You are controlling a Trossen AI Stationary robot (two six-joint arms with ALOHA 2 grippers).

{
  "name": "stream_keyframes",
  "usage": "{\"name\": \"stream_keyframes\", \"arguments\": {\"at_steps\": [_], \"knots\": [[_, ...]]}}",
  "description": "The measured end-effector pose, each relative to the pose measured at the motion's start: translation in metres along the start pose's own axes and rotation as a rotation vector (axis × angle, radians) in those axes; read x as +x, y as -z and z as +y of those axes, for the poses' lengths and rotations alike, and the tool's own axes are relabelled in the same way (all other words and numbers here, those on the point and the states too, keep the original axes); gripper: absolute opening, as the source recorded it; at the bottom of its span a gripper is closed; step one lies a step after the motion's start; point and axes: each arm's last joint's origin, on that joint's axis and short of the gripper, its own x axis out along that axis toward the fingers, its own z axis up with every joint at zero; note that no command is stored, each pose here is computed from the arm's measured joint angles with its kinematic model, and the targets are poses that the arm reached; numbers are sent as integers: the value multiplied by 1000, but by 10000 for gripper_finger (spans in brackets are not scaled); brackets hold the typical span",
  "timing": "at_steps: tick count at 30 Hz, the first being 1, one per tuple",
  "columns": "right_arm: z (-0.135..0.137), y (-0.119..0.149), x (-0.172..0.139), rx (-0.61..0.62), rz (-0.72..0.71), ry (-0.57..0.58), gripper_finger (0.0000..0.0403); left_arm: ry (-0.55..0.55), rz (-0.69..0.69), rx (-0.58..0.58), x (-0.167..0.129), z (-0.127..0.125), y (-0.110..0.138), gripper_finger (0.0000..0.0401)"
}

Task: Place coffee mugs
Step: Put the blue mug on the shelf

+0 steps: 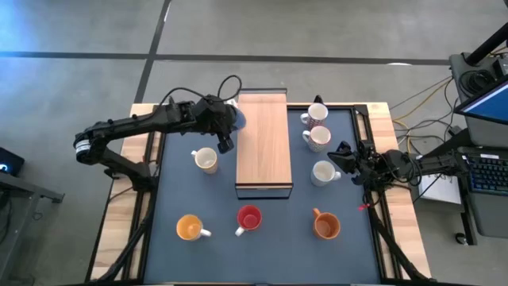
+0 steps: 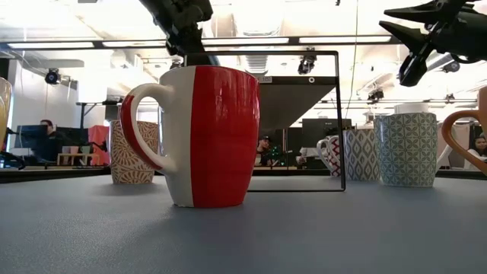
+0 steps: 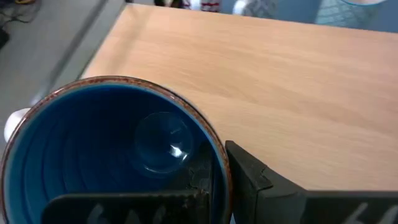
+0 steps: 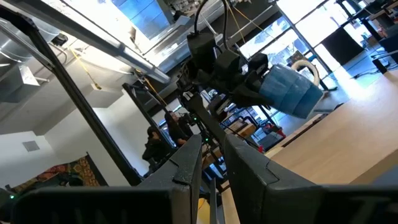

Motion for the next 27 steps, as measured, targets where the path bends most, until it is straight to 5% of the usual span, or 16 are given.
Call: {"name": "stream_keyframes", "arguments": {"at_steps": [27], "knots": [[0,0,0,0,0,0,61,97,-31,-15,2,-7,-1,13]]}}
